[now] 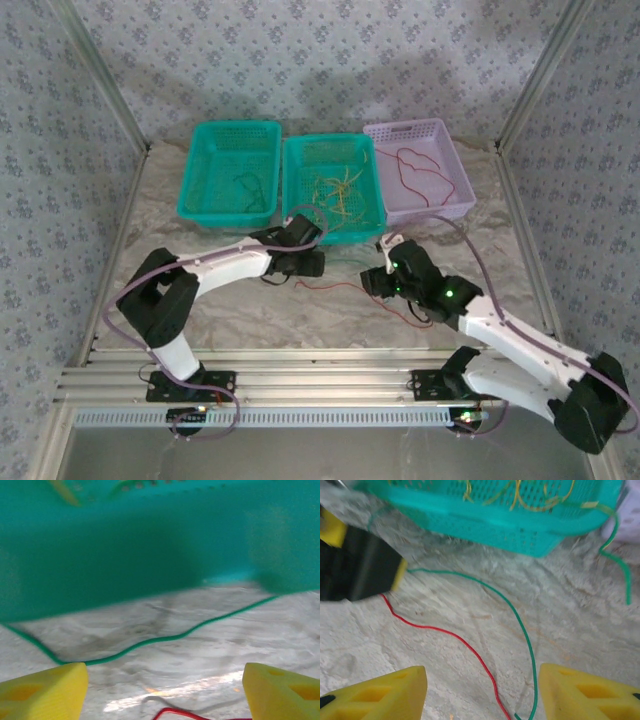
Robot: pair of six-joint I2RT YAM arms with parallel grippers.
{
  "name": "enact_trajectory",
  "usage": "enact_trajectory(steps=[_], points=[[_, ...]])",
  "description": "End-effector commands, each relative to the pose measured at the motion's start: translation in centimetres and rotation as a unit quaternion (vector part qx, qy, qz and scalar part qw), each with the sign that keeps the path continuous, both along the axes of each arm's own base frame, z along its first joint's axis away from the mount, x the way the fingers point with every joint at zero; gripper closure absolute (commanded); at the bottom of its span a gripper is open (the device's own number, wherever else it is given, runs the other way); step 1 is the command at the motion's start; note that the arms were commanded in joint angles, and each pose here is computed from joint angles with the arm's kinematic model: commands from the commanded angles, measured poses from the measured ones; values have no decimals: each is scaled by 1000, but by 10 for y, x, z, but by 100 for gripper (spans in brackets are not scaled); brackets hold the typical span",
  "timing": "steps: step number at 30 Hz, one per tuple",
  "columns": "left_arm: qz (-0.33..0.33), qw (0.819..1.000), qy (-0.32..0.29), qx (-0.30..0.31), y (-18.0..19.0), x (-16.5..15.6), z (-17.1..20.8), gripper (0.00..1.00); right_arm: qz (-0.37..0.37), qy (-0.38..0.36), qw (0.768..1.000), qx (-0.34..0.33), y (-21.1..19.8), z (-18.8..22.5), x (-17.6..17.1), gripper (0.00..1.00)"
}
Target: Untangle the cables
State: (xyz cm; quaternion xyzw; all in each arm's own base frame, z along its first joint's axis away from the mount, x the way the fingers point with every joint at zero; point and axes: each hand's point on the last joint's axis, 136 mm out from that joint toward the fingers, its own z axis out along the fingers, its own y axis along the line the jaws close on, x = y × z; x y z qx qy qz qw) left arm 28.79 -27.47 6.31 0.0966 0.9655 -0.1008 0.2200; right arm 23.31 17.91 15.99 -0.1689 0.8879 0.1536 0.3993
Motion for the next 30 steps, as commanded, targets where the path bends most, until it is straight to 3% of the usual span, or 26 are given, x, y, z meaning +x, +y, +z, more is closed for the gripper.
enact_trajectory(steps=[1,15,24,30], points=[[-66,997,-29,-17,-38,-4,24,17,-34,-58,998,15,-17,31,3,36],[-121,991,52,5,-136,-43,15,13,-135,-144,980,22,-84,97,-16,34],[-107,990,92,7,-166,-44,-4,15,-130,-157,978,29,-96,112,-31,34],[-102,990,97,11,-179,-39,-15,23,-123,-161,979,39,-96,114,-35,33]])
